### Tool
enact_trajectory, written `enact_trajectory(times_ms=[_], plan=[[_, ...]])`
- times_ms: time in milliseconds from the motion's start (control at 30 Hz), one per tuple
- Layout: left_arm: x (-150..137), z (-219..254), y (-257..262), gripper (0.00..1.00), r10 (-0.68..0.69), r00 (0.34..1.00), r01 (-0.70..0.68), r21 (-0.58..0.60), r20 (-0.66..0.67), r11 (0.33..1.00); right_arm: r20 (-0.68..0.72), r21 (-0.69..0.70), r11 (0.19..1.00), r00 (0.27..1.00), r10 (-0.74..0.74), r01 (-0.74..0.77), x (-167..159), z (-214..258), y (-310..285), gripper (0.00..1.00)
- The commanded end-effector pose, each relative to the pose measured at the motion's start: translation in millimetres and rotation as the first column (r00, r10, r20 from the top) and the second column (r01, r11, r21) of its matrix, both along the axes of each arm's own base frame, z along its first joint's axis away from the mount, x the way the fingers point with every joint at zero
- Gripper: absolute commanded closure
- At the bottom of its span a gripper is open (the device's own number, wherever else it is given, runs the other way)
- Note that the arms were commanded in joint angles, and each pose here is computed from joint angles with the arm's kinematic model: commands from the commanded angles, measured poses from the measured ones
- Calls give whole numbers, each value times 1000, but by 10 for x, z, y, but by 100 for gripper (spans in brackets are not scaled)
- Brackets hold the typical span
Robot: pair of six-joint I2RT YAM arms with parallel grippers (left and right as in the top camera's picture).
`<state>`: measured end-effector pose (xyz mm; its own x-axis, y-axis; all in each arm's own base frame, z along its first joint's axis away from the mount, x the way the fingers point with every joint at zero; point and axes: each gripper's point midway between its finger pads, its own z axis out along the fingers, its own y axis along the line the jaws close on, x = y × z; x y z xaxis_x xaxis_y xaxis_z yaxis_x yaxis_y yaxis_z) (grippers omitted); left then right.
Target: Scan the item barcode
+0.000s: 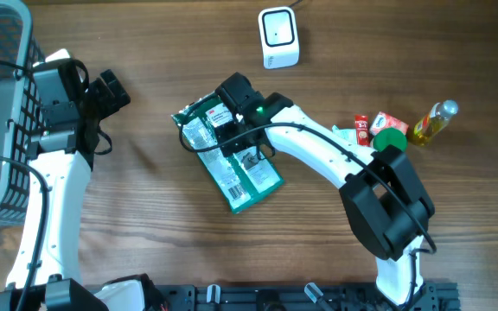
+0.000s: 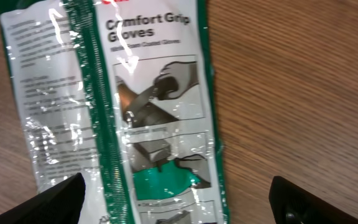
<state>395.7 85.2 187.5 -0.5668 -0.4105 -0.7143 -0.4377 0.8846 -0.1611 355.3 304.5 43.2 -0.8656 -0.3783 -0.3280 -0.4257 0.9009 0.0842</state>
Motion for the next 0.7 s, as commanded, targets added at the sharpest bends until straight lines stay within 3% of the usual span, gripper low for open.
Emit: enact_trajectory(times_ms=[0, 133, 267, 367, 467, 567, 667], plan=[[12, 85, 23, 0, 1, 1000, -1, 13, 19, 1000, -60, 0, 1000, 998, 27, -27, -90, -249, 84, 5], [12, 85, 23, 0, 1, 1000, -1, 13, 19, 1000, -133, 5, 999, 990, 44, -44, -199, -488, 122, 7], [12, 85, 23, 0, 1, 1000, -1, 13, 19, 1000, -152, -9, 997, 986, 70, -72, -265, -581, 140, 19], [12, 85, 23, 0, 1, 1000, -1, 14, 19, 1000, -137, -55, 996, 989, 61, -69, -263, -595, 77, 46], [12, 85, 23, 0, 1, 1000, -1, 13, 19, 1000, -139, -36, 997, 988, 68, -74, -267, -546, 109, 86], [12, 85, 23, 0, 1, 1000, -1, 14, 19, 1000, -72, 39, 993, 991, 110, -107, -134, -161, 210, 95], [12, 85, 23, 0, 1, 1000, -1, 13, 19, 1000, 80, 67, 971, 971, 225, -230, -46, 442, 260, 96]])
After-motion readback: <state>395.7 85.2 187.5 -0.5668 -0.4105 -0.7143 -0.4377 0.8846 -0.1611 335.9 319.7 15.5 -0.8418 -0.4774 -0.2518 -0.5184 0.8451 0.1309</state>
